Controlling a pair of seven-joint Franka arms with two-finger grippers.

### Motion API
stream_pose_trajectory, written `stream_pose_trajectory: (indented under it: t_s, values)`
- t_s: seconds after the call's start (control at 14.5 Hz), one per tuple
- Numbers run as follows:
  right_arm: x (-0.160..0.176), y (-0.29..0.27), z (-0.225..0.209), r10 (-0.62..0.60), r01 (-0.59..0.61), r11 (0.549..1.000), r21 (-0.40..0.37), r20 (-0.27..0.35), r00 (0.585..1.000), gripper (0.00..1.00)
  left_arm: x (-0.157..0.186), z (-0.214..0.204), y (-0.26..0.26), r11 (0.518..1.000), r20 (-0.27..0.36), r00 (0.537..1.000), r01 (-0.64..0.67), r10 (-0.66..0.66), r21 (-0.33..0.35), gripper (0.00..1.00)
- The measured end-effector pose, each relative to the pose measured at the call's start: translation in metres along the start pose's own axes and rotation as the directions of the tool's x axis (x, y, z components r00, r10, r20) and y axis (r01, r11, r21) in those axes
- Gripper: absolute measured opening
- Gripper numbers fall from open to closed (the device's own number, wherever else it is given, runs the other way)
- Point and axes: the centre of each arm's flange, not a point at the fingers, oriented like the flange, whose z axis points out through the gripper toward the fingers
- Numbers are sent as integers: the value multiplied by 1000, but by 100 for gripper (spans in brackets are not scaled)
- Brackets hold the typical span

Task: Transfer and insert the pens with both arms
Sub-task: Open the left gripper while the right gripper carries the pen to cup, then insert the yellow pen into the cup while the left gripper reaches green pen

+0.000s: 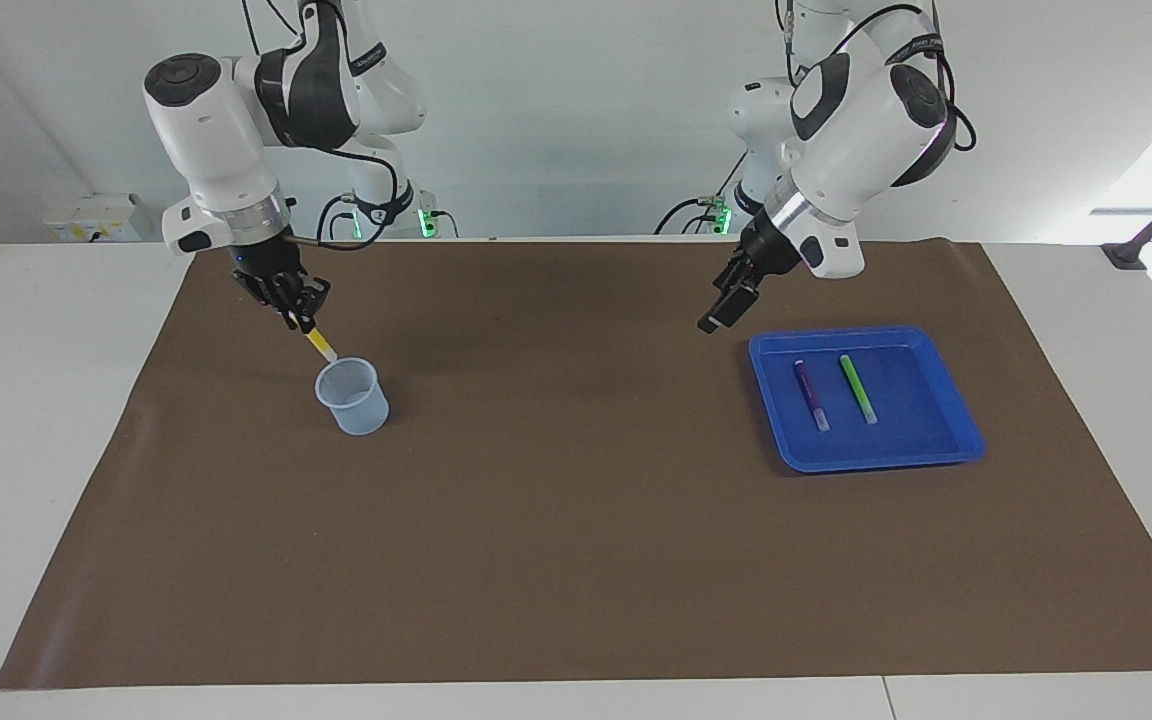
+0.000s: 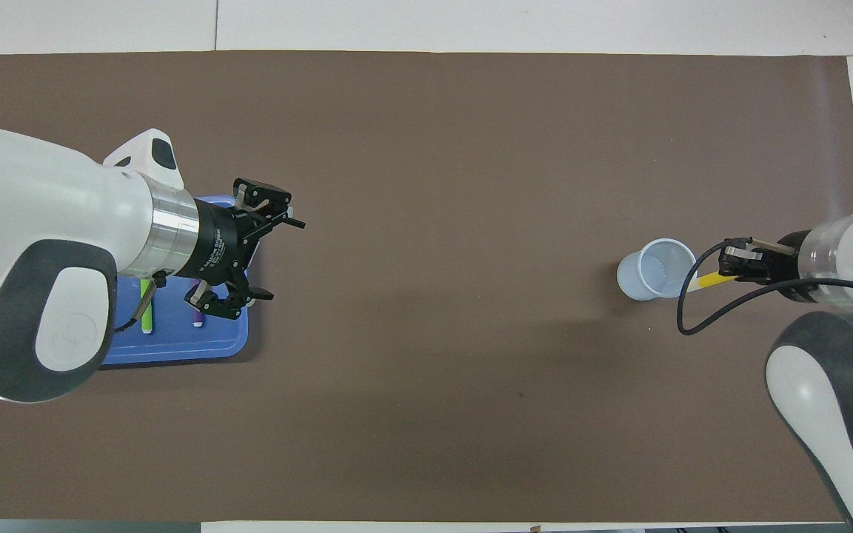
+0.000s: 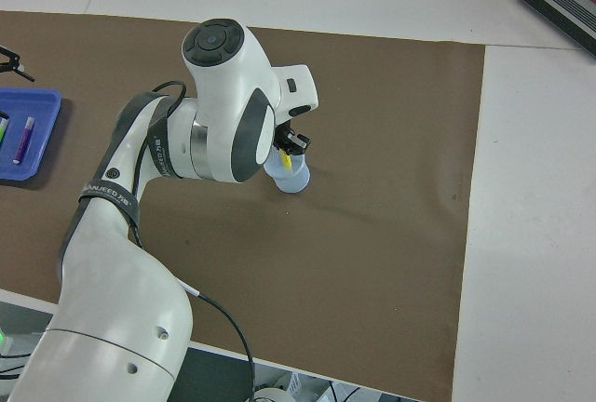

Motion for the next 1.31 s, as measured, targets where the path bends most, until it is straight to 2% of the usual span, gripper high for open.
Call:
stream_pose_trajectory:
  t_s: [0.14, 0.34, 0.55, 0.83, 1.03, 1.17, 1.31]
  values:
    - [2, -1, 5, -19, 19, 1000, 8, -28, 999, 18, 29, -8, -9, 987, -27, 987, -157, 158, 25, 100]
    - [4, -2, 12, -23, 24, 1000, 14, -48, 999, 18, 94, -23, -31, 935, -75, 934, -344, 350, 89, 100]
    - [6, -3, 21, -25, 26, 1000, 16, -52, 998, 18, 147, -15, -50, 863, -48, 868, -484, 495, 146, 100]
    - [6, -3, 37, -70, 70, 998, -11, -64, 995, 18, 197, 15, -57, 690, -30, 717, -658, 697, 301, 100]
    - [4, -3, 52, -87, 86, 996, -15, -70, 994, 18, 223, 44, -50, 560, -21, 592, -749, 805, 353, 100]
    - [5, -3, 59, -90, 89, 996, -15, -71, 993, 18, 239, 62, -51, 504, -7, 543, -775, 840, 382, 100]
    - [7, -4, 65, -91, 91, 996, -15, -68, 993, 18, 253, 78, -59, 484, 5, 528, -783, 849, 390, 100]
